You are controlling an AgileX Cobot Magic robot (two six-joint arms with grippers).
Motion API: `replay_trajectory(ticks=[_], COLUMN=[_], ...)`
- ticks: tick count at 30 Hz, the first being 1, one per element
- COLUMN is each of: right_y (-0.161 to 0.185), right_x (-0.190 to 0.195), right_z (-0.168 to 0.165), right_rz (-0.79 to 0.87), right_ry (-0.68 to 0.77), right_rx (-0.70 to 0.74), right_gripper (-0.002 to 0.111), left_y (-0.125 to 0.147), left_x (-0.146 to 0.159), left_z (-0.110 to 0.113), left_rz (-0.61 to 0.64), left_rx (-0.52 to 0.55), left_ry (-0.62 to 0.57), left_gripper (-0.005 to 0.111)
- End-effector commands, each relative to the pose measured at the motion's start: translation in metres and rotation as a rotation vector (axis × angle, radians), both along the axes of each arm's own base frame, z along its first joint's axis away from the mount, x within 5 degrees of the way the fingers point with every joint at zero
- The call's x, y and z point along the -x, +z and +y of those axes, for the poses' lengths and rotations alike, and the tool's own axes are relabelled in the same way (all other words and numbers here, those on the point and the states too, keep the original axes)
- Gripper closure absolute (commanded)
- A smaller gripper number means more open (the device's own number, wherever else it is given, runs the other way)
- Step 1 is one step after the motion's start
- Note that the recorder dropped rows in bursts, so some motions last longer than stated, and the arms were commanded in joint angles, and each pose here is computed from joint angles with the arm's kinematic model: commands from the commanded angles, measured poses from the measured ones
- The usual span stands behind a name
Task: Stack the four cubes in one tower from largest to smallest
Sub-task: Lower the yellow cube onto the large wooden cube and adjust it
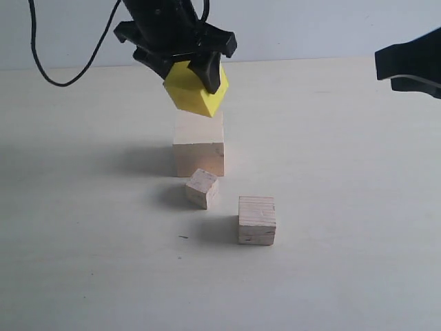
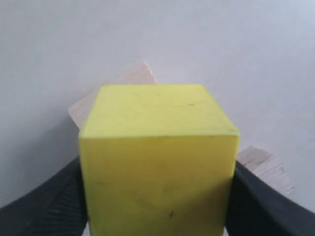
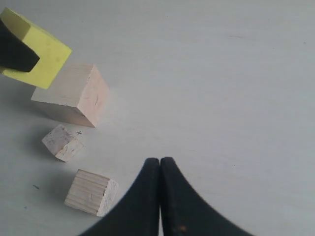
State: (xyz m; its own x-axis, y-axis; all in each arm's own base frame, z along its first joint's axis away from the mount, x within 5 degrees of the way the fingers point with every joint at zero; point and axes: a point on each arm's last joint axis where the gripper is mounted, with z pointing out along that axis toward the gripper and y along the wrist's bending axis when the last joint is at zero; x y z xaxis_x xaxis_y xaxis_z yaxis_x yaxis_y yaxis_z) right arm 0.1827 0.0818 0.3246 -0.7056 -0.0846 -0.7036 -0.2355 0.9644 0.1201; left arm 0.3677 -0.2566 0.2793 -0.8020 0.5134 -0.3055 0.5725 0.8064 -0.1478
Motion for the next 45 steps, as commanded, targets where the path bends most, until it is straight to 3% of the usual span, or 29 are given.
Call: replay_trajectory(ticks=[1,6,9,17,21,30,33,39,45], right_y=[0.003,0.003,0.003,0.004,0.004,0.004,0.004,0.004,0.003], right_x=[0.000,0.000,0.000,0.000,0.000,0.000,0.000,0.000,0.001], right_z=[0.000,0.000,0.000,0.000,0.000,0.001,0.001,0.001,0.001], right_rz=[-0.021,-0.021,-0.021,-0.023,-0.023,-0.016,-0.016,-0.016,-0.013], right_ry=[0.005,0.005,0.005,0.005,0.005,0.004,0.004,0.004,0.004], right_rx=[-0.004,-0.004,-0.004,-0.005,-0.005,-0.025,-0.025,-0.025,-0.026], right_gripper=[0.108,0.108,0.108,0.108,0.108,0.108,0.108,0.108,0.108], left_y=[0.006,0.006,0.006,0.005,0.005,0.005,0.005,-0.007,-0.029], left_x=[0.002,0.002,0.002,0.001,0.001,0.001,0.001,-0.003,-0.008], left_z=[0.000,0.000,0.000,0.002,0.002,0.002,0.002,0.000,-0.005], left_rz=[-0.117,-0.230,-0.268,-0.274,-0.234,0.007,0.066,0.139,0.191], left_rx=[-0.047,-0.113,-0.143,-0.173,-0.145,0.010,0.047,0.062,0.040], left_ry=[-0.337,-0.690,-0.804,-0.811,-0.679,0.115,0.307,0.491,0.516], left_gripper=[0.107,0.107,0.107,0.107,0.107,0.107,0.107,0.107,0.107])
